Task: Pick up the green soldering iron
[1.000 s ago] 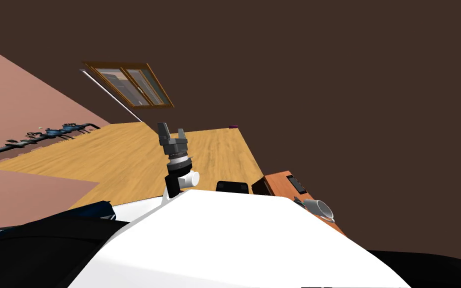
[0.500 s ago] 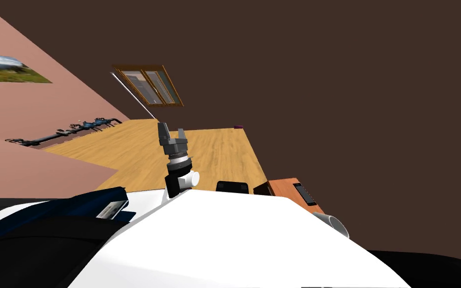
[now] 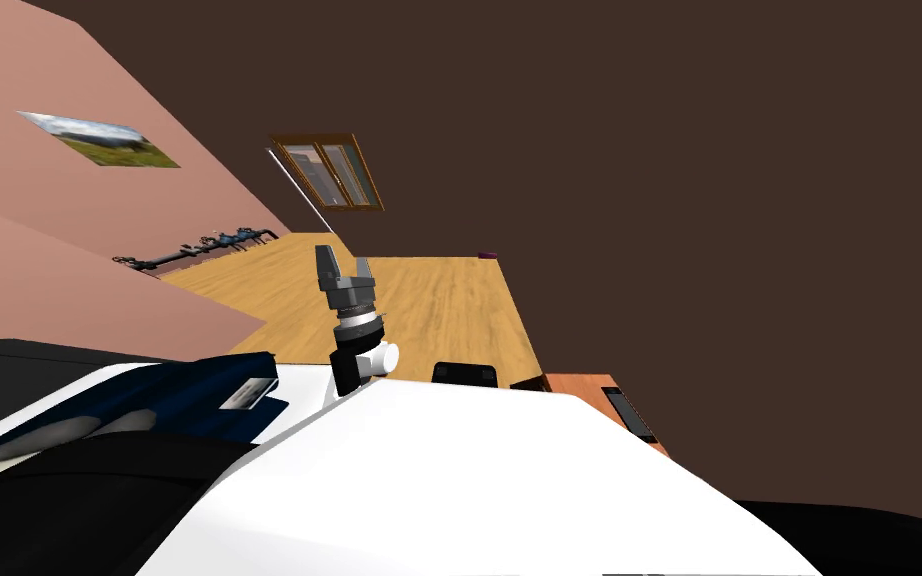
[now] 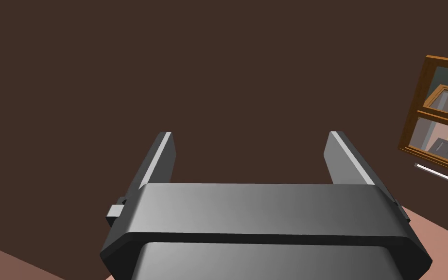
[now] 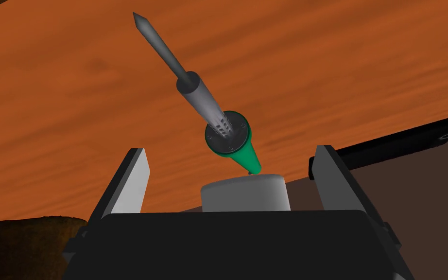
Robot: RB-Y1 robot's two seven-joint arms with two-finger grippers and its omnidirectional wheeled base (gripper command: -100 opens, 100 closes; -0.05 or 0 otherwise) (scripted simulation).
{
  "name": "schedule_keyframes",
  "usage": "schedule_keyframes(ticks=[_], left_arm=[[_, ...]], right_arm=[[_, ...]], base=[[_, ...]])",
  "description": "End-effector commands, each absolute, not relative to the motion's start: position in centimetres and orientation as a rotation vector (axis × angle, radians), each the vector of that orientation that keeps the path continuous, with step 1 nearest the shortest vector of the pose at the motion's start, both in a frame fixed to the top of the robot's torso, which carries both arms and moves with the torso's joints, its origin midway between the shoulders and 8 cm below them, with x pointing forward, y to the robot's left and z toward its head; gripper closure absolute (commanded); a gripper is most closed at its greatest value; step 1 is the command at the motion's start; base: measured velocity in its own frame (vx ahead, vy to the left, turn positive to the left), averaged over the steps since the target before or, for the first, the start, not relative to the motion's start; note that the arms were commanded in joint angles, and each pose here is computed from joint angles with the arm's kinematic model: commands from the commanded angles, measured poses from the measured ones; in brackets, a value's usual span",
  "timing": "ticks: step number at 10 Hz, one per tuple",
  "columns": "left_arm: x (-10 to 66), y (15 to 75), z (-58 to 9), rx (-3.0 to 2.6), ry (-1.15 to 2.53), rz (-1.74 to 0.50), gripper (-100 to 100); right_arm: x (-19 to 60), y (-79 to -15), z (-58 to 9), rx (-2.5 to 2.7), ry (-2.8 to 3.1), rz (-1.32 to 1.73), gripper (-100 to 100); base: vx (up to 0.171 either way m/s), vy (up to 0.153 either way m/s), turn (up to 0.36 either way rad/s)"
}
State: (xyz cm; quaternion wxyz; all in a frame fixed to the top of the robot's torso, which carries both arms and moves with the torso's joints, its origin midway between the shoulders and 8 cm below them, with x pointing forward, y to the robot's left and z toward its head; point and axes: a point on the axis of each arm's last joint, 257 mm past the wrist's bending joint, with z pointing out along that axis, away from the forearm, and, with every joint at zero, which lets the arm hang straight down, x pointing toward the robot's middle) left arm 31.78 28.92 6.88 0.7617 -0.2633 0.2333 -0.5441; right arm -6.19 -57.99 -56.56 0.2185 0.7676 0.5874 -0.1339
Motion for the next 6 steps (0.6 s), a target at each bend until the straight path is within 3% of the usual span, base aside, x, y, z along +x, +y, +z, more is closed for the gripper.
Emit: schedule_keyframes(ticks=[1,6], left_arm=[[31.8,28.9,6.9,-0.573,0.508,-1.184,0],[31.8,28.9,6.9,-0.573,0.508,-1.184,0]], right_arm=[[-8.5,-58.0,-56.7,2.166,1.645,-0.429,-100],[-11.6,-58.0,-57.0,2.229,1.673,-0.509,-100]], base=[[0.044,-0.005,0.186],[0.042,-0.005,0.098]])
